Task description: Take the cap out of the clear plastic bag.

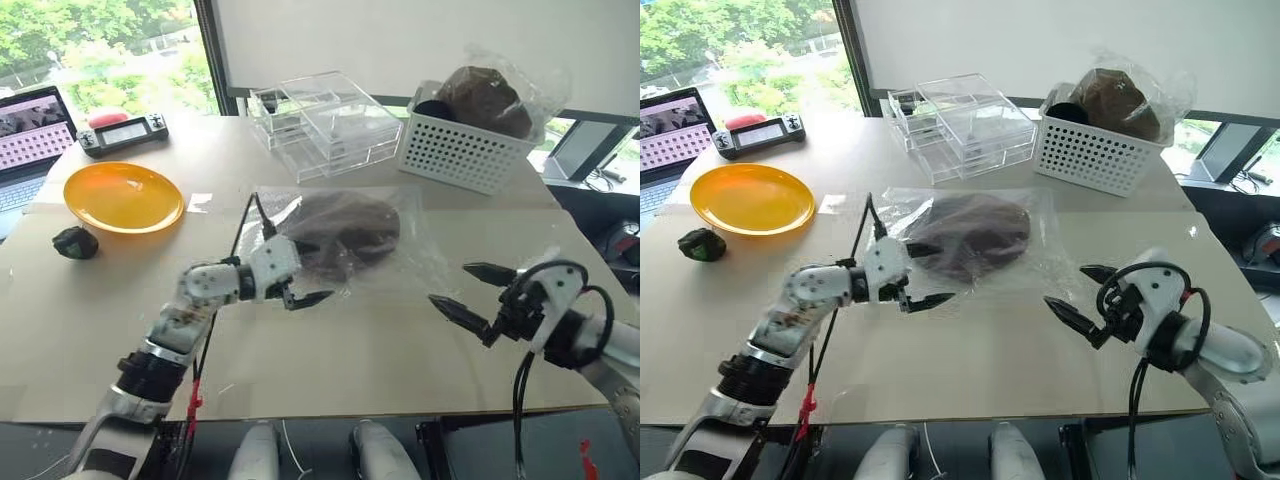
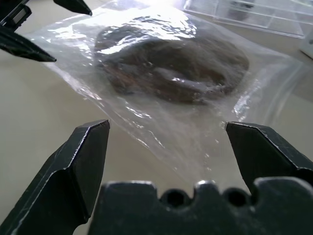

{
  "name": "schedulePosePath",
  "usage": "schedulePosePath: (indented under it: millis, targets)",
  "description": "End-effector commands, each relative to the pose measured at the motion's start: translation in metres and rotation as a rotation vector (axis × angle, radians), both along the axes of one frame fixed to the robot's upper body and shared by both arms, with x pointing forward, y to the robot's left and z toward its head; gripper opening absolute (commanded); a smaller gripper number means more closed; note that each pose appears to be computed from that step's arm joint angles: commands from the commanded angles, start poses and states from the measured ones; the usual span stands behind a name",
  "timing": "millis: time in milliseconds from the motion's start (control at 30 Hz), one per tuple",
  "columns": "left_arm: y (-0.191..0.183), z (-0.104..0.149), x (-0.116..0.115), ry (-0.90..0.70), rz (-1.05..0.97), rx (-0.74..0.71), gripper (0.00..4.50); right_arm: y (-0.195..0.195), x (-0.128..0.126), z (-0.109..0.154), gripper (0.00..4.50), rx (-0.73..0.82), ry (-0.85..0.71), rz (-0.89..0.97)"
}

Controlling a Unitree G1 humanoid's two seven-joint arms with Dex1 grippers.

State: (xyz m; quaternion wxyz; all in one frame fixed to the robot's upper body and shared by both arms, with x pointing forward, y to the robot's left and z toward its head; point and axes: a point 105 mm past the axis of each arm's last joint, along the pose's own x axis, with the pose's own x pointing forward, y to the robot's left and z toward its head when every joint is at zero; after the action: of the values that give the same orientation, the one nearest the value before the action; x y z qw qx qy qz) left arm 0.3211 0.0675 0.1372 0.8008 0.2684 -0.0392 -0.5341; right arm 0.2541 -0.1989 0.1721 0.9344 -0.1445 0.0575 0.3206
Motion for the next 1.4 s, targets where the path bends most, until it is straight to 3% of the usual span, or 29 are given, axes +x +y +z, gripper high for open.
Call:
schedulePosePath:
  millis: [33, 233, 400, 600, 733, 900, 1000, 1067, 1233, 1400]
  targets:
    - [-0.016, 0.000, -0.007, -0.057, -0.050, 0.017, 4.46, -0.007, -0.005, 0.005, 4.50, -0.030, -0.053, -0.044]
    - [-0.030, -0.013, -0.002, -0.097, -0.050, 0.083, 4.46, -0.015, -0.015, -0.005, 4.50, -0.033, -0.030, -0.081]
    - [-0.041, -0.043, 0.016, -0.121, 0.007, 0.234, 4.46, -0.011, -0.019, 0.002, 4.50, -0.019, -0.058, -0.088]
    - [-0.048, -0.053, 0.028, -0.117, 0.098, 0.291, 4.46, -0.009, -0.027, 0.006, 4.50, -0.012, -0.070, -0.113]
    - [-0.012, -0.087, 0.010, 0.057, 0.051, 0.577, 4.46, -0.012, -0.031, 0.005, 4.50, -0.017, -0.069, -0.143]
    - [-0.026, -0.089, -0.019, 0.282, -0.029, 0.438, 4.46, -0.013, -0.035, 0.005, 4.50, -0.014, -0.068, -0.159]
    - [-0.079, -0.059, -0.012, 0.365, 0.038, 0.134, 4.46, -0.014, -0.035, 0.006, 4.50, -0.015, -0.070, -0.166]
    - [-0.096, -0.049, -0.008, 0.336, 0.062, 0.074, 4.46, -0.014, -0.035, 0.008, 4.50, -0.018, -0.076, -0.169]
    - [-0.128, -0.052, -0.012, 0.175, 0.010, 0.135, 4.46, -0.016, -0.033, 0.012, 4.50, -0.026, -0.090, -0.176]
    - [-0.143, -0.057, -0.006, -0.118, -0.030, 0.235, 4.46, -0.017, -0.033, 0.016, 4.50, -0.024, -0.099, -0.182]
